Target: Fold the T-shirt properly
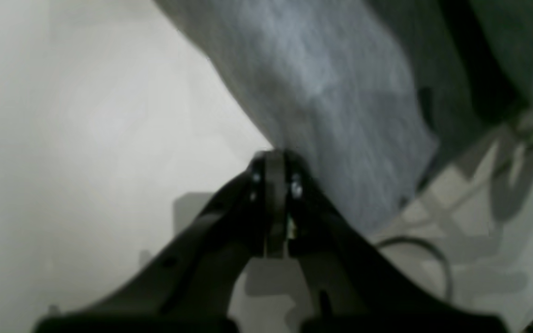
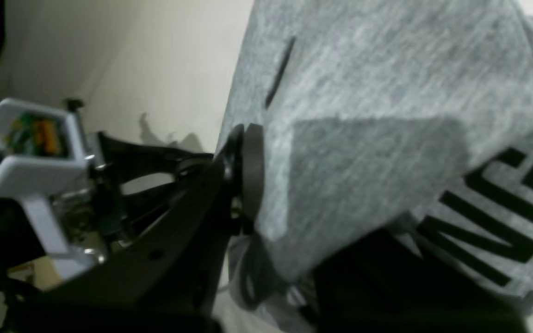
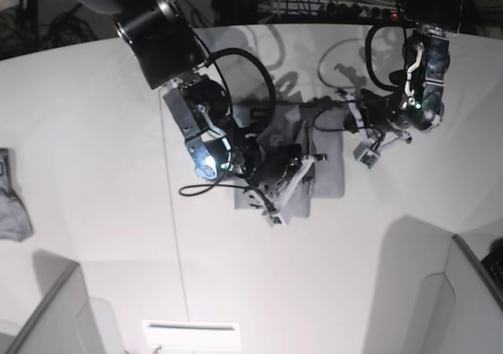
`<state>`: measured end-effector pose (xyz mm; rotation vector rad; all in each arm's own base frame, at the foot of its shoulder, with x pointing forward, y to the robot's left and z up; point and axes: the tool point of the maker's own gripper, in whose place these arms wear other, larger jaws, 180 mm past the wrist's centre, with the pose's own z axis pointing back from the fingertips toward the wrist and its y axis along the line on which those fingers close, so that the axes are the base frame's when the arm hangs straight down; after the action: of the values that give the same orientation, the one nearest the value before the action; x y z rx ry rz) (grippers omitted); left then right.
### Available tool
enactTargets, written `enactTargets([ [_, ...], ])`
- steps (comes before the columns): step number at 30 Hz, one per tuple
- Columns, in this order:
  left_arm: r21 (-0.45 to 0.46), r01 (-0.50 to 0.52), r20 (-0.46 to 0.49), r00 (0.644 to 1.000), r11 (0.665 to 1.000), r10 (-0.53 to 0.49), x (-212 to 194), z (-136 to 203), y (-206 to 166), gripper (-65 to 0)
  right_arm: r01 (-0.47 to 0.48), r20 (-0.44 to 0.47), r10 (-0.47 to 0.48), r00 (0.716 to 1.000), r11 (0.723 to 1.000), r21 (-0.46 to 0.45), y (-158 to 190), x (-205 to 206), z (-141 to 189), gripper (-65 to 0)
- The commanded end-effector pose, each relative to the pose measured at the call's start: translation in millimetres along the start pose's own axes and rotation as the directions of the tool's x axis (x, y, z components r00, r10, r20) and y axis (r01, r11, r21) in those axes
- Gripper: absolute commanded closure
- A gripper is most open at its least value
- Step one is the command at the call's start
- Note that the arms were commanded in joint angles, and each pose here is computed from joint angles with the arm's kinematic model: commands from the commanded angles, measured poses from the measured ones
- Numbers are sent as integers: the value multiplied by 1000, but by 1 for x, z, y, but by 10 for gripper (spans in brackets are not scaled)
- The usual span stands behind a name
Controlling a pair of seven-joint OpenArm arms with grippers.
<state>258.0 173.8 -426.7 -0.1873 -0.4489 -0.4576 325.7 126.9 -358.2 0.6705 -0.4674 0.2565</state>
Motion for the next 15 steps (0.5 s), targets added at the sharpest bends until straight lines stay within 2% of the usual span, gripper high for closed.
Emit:
enactTargets([
  [1, 40, 11, -16, 1000, 999, -10, -1, 8, 13, 0, -23, 53, 21, 998, 999, 38, 16, 21, 5, 0],
  [7, 165, -127, 58, 991, 978, 119, -15, 46, 60, 0, -52, 37, 51, 998, 998, 46, 22, 17, 3, 0],
  [15, 186, -147, 58, 989, 971, 139, -22, 51, 68, 0, -79, 17, 78, 997, 995, 53, 29, 13, 2, 0],
])
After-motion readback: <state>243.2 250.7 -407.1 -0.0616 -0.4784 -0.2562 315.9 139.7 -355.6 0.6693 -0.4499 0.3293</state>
